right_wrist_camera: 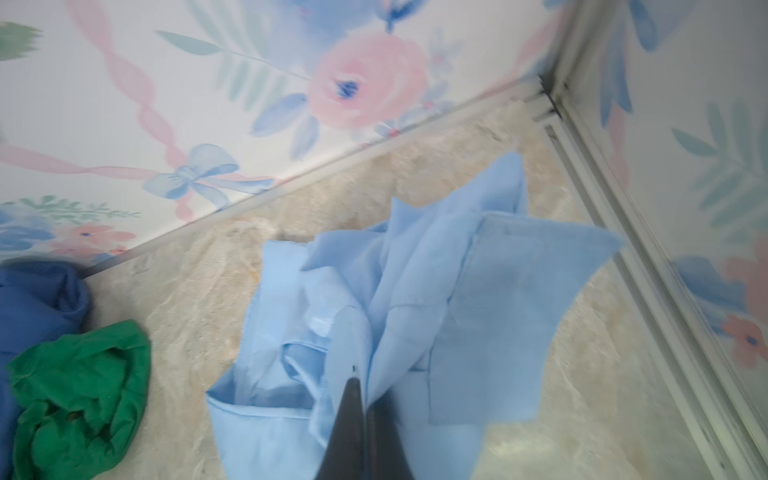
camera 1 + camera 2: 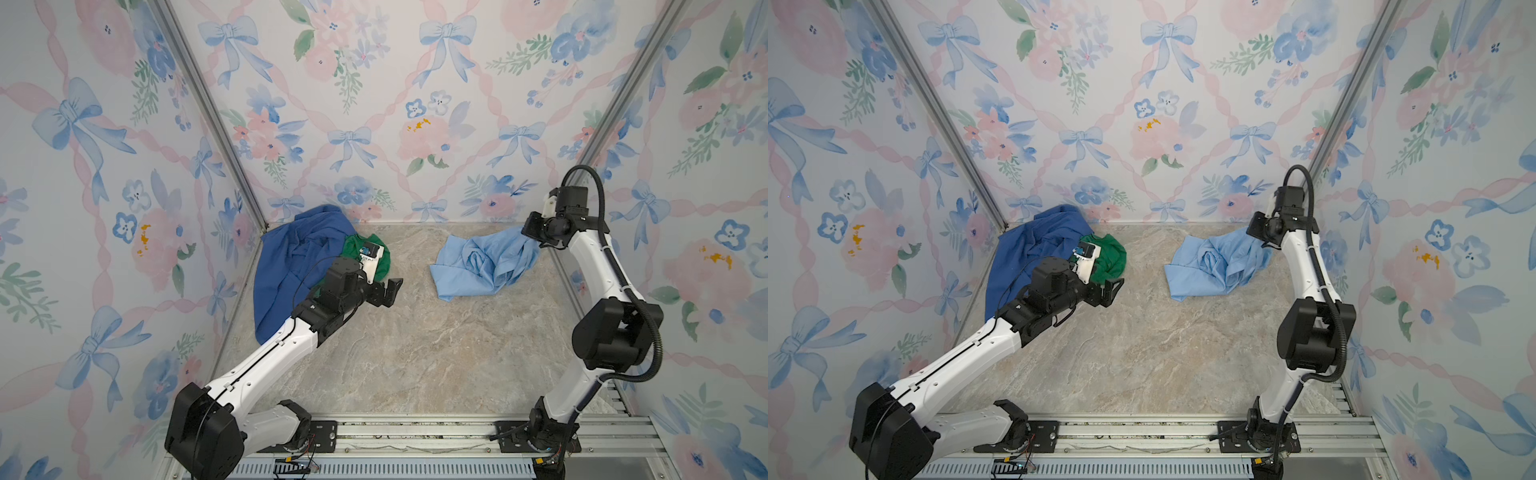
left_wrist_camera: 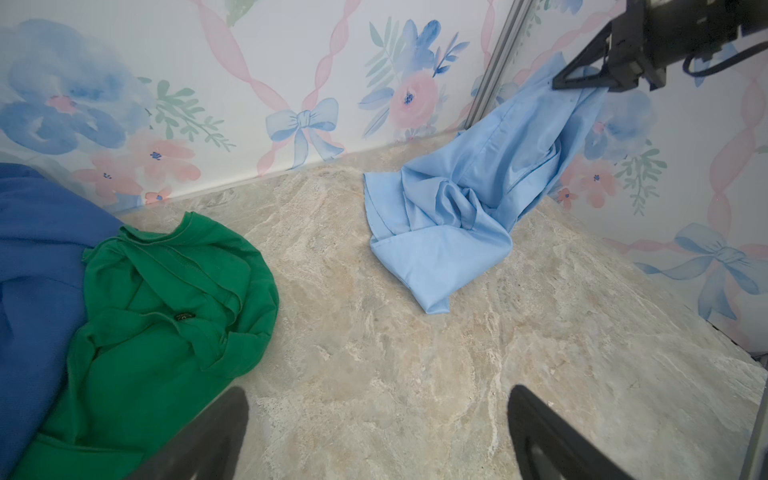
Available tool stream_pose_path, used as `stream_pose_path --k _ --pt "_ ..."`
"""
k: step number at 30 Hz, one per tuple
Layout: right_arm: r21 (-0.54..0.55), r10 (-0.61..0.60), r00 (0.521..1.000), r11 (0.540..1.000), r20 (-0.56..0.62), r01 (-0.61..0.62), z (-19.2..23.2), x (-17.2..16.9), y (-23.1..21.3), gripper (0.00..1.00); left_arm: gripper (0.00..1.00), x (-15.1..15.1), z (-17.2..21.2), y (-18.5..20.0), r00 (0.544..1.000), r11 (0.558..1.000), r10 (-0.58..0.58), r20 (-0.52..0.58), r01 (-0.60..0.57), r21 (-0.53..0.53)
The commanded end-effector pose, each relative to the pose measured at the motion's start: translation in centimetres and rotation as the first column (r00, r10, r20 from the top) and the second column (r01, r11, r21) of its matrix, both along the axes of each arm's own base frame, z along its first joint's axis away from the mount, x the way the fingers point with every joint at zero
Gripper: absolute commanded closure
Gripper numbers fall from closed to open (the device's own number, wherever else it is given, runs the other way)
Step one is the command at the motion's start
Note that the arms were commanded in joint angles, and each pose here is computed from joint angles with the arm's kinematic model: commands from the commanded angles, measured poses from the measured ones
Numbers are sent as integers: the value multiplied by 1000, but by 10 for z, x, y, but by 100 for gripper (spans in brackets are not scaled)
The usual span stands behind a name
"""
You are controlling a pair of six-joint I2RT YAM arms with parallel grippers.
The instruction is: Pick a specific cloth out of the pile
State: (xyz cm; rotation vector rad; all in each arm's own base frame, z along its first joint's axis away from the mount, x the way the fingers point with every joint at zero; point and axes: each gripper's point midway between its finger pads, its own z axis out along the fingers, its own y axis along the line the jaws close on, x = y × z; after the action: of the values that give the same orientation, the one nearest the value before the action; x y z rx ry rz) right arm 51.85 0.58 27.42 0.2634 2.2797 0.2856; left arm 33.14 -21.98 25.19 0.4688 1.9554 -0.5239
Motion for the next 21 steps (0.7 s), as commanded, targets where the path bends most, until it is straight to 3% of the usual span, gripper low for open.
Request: stream_pose_path --k 1,6,10,14,17,19,21 --pt "20 138 982 990 -133 -136 -36 -3 62 100 2 -3 0 10 999 999 41 4 -41 -16" --pt "156 313 929 946 -199 -285 -85 -6 157 100 2 -7 -4 21 998 998 68 6 -68 -12" --pt "175 330 904 941 -271 -290 -137 -23 191 100 2 -7 -6 30 996 996 86 3 -86 -17" --pt "214 251 917 958 -309 -191 -184 -31 174 100 2 -6 -8 33 996 995 94 -2 -94 -19" --pt "150 200 907 977 -370 -153 -210 -38 149 99 2 -5 -9 33 996 996 92 -7 -92 -19" --pt "113 187 905 981 -382 -155 -216 -42 139 94 2 -4 -11 33 996 996 91 -12 -91 -16" --pt "72 184 909 983 -375 -169 -211 -44 133 76 2 -4 -13 32 996 996 89 -16 -89 -15"
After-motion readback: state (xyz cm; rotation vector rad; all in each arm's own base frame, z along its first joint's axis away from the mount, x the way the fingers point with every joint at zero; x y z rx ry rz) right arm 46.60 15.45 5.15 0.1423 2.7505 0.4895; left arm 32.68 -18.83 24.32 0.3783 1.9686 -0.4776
